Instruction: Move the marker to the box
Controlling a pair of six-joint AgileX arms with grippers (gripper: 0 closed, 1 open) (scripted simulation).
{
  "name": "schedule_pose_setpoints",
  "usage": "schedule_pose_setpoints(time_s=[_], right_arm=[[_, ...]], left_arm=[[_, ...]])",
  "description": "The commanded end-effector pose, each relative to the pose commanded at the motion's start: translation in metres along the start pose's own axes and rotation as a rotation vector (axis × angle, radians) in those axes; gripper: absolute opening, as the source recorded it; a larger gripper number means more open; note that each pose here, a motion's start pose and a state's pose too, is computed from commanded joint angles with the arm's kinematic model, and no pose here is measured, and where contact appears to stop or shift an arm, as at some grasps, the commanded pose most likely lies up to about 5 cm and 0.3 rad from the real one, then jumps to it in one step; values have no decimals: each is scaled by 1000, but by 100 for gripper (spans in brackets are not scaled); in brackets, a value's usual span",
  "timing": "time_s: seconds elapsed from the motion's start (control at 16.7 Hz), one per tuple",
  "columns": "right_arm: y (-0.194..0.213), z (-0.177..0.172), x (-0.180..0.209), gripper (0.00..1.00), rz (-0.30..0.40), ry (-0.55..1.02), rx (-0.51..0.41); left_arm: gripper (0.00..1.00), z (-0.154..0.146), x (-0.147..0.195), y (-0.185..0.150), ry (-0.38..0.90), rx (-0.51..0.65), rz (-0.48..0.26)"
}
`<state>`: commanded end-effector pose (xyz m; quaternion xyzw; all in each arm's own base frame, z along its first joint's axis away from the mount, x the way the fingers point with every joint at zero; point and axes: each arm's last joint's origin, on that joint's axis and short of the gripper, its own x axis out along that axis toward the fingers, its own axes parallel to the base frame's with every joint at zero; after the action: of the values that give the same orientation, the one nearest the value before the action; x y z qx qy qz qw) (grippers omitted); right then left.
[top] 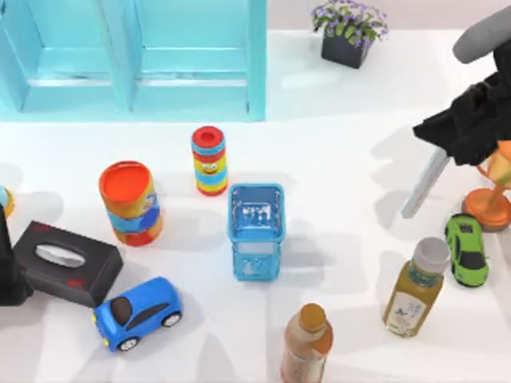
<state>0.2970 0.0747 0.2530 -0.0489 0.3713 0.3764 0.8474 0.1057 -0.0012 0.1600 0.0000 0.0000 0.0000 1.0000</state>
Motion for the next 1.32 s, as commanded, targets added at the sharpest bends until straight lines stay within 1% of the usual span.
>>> schedule_pose_setpoints(time_s=[0.12, 0.24, 0.36, 0.54, 0.66, 0.78, 0.84, 1.02, 1.2, 1.32], right_arm=[[-22, -10, -23, 0, -46, 55, 43], [-42, -21, -57, 0, -105, 81, 93], [-60, -32, -96, 0, -180, 80, 143], [-75, -50, -152, 0, -315, 55, 206], [-79, -59, -179, 0, -396, 37, 223], [-80, -64, -195, 0, -456, 23, 221], [-81, -65, -199, 0, -471, 19, 218], [-81, -65, -200, 0, -475, 18, 218], [-84, -67, -193, 0, -464, 24, 221], [-88, -73, -184, 0, -469, 23, 221]], left_arm=[[100, 0, 0, 0, 0, 0, 0], [100, 0, 0, 0, 0, 0, 0], [100, 0, 0, 0, 0, 0, 0], [100, 0, 0, 0, 0, 0, 0], [100, 0, 0, 0, 0, 0, 0], [100, 0, 0, 0, 0, 0, 0], [100, 0, 0, 0, 0, 0, 0], [100, 0, 0, 0, 0, 0, 0], [100, 0, 0, 0, 0, 0, 0], [100, 0, 0, 0, 0, 0, 0]])
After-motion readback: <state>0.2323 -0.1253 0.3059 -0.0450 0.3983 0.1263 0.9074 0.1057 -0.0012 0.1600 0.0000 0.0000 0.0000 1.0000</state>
